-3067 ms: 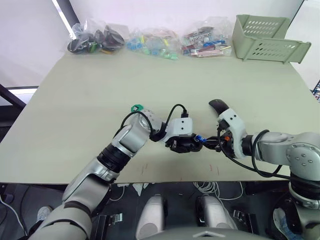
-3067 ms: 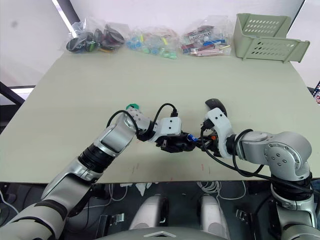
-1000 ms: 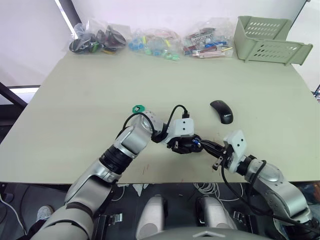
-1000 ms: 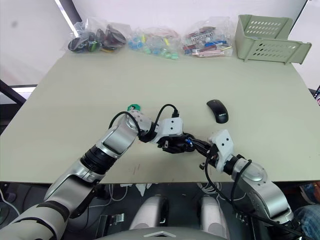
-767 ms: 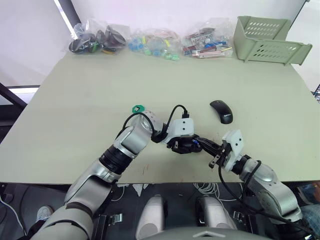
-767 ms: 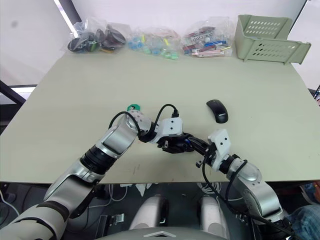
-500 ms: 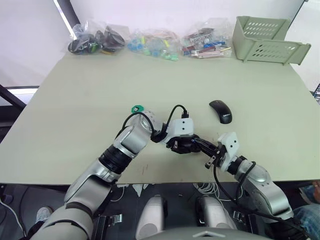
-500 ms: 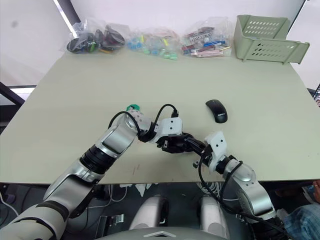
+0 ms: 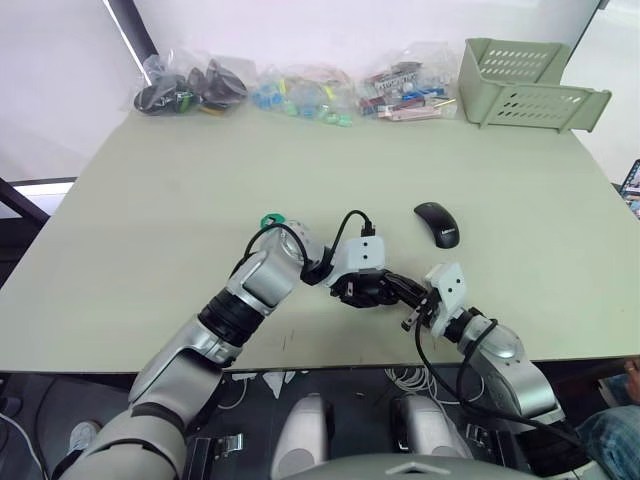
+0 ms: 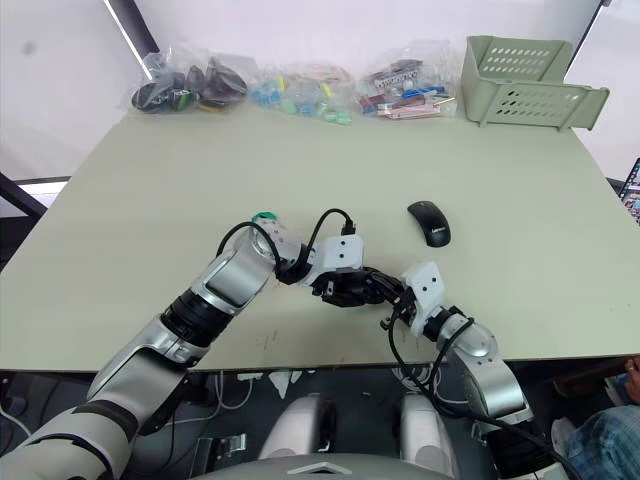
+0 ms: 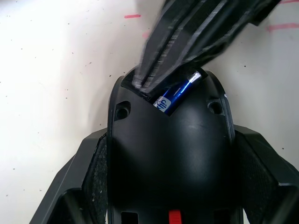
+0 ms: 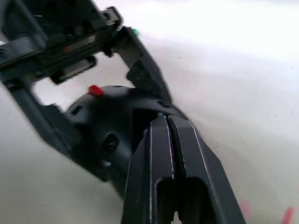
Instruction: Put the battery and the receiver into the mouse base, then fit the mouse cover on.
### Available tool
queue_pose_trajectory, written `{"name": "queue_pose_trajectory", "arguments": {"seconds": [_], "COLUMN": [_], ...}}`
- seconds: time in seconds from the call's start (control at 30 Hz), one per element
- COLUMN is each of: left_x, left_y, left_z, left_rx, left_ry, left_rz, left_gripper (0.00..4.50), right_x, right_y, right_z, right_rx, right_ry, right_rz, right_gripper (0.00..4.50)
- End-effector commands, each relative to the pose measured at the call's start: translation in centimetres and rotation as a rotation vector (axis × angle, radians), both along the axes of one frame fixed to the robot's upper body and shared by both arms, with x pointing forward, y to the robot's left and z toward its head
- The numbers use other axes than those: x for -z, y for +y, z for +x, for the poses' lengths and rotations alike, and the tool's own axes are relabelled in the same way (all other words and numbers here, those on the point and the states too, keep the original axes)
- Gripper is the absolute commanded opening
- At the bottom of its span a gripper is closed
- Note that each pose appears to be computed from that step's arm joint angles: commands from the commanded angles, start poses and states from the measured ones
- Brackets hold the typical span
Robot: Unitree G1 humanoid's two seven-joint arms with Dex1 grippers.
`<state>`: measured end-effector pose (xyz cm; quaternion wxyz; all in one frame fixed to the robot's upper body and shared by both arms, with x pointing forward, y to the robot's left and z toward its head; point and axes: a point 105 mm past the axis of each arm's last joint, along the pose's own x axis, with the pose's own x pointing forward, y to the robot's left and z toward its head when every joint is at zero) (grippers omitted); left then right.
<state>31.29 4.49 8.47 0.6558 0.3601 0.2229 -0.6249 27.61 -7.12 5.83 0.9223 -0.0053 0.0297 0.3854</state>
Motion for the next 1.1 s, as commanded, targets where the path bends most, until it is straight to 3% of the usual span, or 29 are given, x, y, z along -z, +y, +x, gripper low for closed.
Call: {"name": "queue_pose_trajectory", "arguments": {"seconds": [0.03,0.23,0.33,0.43,0.47,0.53,0.57,0.87,0.93,1.0,1.1], "left_x": [2.8,2.6,2.6,2.5,2.5,2.4,2.3,1.7,1.4,0.9,-1.0], "left_y": [0.5,0.4,0.3,0.3,0.3,0.3,0.4,0.3,0.2,-0.1,-0.4], "left_z": [-0.9,-0.5,-0.4,-0.3,-0.3,-0.1,0.0,0.3,0.7,0.9,0.7], "left_rx": [-0.011,-0.009,-0.002,0.005,0.007,0.006,0.006,0.023,0.02,0.025,0.028], "left_ry": [0.06,0.037,0.029,0.021,0.019,0.011,0.01,0.012,-0.012,-0.038,-0.047], "left_rz": [0.084,0.075,0.074,0.072,0.072,0.069,0.067,0.026,0.017,-0.006,-0.096], "left_gripper": [2.91,2.91,2.91,2.91,2.91,2.91,2.91,2.91,4.08,4.41,4.41], "right_x": [-0.6,-6.8,-7.5,-7.8,-7.9,-7.9,-8.0,-9.1,-9.1,-9.1,-9.1], "right_y": [-0.5,-4.4,-6.3,-7.8,-8.2,-9.6,-10.2,-12.4,-12.4,-12.3,-12.1], "right_z": [-0.9,-3.7,-5.7,-7.2,-7.4,-8.4,-8.8,-9.5,-9.3,-9.2,-8.7], "right_rx": [-0.007,-0.129,-0.193,-0.22,-0.219,-0.218,-0.215,-0.167,-0.163,-0.161,-0.159], "right_ry": [0.03,-0.087,-0.086,-0.065,-0.06,-0.033,-0.021,-0.011,-0.017,-0.024,-0.041], "right_rz": [0.058,0.03,-0.052,-0.101,-0.106,-0.159,-0.186,-0.237,-0.24,-0.239,-0.241], "right_gripper": [0.03,0.03,1.33,3.0,3.09,4.13,4.44,4.47,4.5,4.5,4.5]}}
